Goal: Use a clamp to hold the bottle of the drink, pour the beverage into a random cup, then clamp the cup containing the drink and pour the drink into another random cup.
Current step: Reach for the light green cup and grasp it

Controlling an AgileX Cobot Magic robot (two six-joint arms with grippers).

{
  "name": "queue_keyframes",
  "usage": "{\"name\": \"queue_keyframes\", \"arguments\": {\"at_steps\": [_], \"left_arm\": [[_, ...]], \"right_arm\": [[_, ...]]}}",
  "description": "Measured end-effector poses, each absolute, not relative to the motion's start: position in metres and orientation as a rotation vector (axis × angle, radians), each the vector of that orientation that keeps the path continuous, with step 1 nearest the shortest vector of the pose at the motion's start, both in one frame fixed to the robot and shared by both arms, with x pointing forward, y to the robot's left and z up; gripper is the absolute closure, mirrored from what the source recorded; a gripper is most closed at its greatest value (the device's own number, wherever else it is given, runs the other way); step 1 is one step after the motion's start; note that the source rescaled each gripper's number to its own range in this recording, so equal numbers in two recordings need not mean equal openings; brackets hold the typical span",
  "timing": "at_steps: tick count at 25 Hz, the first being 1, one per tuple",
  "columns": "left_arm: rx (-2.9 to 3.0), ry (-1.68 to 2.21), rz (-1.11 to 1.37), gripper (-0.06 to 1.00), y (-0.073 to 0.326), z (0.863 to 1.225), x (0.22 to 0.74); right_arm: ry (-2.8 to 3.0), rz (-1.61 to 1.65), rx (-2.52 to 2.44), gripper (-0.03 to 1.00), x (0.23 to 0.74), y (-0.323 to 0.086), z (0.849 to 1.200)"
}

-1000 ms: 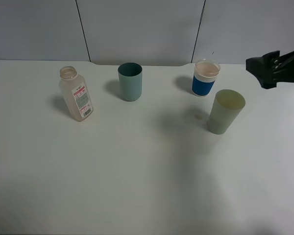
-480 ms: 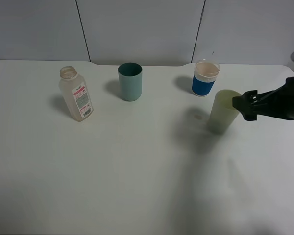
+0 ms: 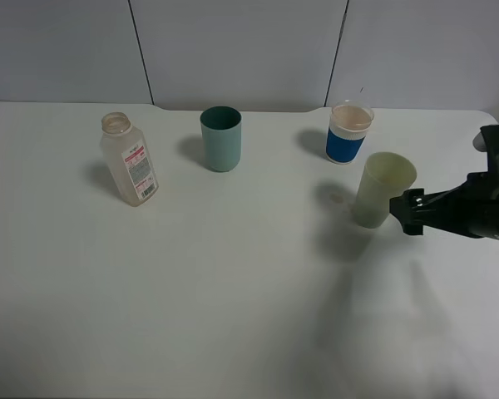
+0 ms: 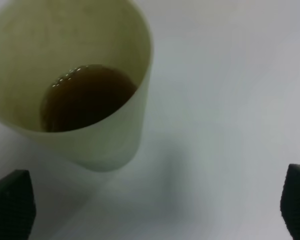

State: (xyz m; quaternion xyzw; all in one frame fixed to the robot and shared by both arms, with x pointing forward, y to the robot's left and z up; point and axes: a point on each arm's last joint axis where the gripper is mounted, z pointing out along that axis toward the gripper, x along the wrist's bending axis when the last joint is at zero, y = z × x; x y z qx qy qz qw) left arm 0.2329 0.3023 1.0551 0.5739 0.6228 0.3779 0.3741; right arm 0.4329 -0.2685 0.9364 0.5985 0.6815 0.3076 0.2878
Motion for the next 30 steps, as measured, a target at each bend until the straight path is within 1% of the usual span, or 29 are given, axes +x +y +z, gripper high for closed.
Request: {"name": "queue_keyframes", "arguments": {"at_steps": [6, 23, 28, 30], "left_arm": [[1.469, 1.594, 0.967, -0.06, 0.302, 1.055, 0.233], [1.469, 1.595, 0.967, -0.06, 0.302, 1.055, 0.233], [1.469, 1.595, 0.967, -0.06, 0.302, 1.055, 0.233], [1.469, 1.595, 0.967, -0.06, 0.302, 1.055, 0.233]], "right_arm": [[1.793, 0.81, 1.599, 0.02, 0.437, -0.27, 0.918], [1.711, 0.951, 1.419, 0.02, 0.443, -0.266, 0.86], [1.799, 0.887, 1.439, 0.02, 0.442, -0.265, 0.832], [1.798, 0.909, 1.408, 0.02, 0.448, -0.263, 0.829]]}}
